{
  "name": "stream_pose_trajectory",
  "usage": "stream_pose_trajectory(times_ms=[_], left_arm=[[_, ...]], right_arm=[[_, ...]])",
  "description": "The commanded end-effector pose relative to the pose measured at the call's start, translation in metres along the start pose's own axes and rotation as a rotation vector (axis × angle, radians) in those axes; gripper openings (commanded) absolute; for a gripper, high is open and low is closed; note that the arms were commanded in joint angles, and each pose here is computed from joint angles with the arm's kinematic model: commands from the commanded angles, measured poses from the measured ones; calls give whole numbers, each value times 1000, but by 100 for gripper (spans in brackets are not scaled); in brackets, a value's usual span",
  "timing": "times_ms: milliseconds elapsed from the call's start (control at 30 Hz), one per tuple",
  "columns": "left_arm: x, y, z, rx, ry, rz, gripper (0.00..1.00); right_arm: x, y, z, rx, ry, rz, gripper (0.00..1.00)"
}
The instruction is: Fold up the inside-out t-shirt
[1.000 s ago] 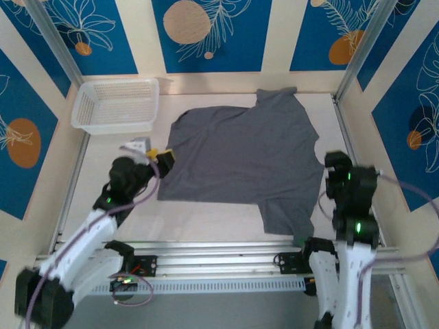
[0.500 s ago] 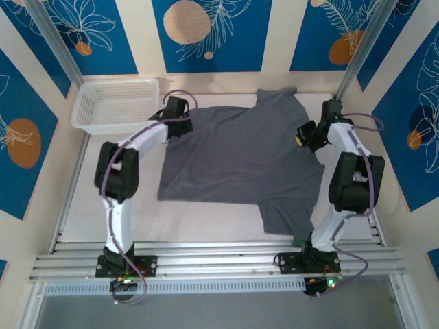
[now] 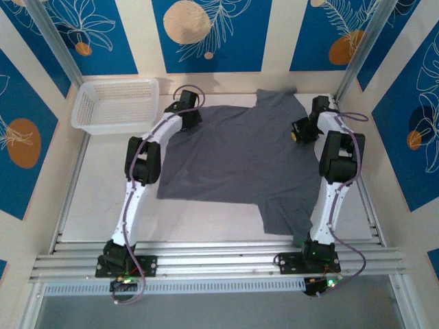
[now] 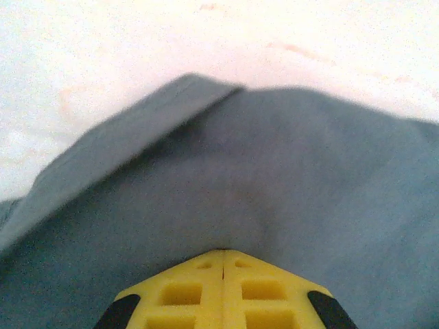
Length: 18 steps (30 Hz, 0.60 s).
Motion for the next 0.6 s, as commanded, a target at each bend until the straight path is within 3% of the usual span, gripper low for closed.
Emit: stream_pose_trajectory(times_ms=[0,167,300,400,500,567], left_arm=[[-4,-20,30,-67,125,40,0],[-22,-35,48,-20,306,38,0],[-33,-27,49,-30,315,4,0],[-42,-14,35,47,300,-11,1],[-55,17,9,164,255,-38,9],[-63,50,-10,241,209,-61,22]], right_arm=[[1,-14,11,12,-6,37,0],[-15,-33,26,16,15,43,0],[-24,-36,40,-12,26,43,0],[-26,-21,60,-74,68,35,0],[-19,11,76,-115,129,24,0],[-5,40,78,-126,188,3,0]])
Point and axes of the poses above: each hand's point on the last joint's axis, 136 mm out from that joint toward the fingers, its own y axis back along the fingers, its own z axis along the line the jaws close on, x = y × z, the point moved 5 cm from there along y, back along the fingers, and after that the axes turned 10 degrees about y, right-handed, at the moved point
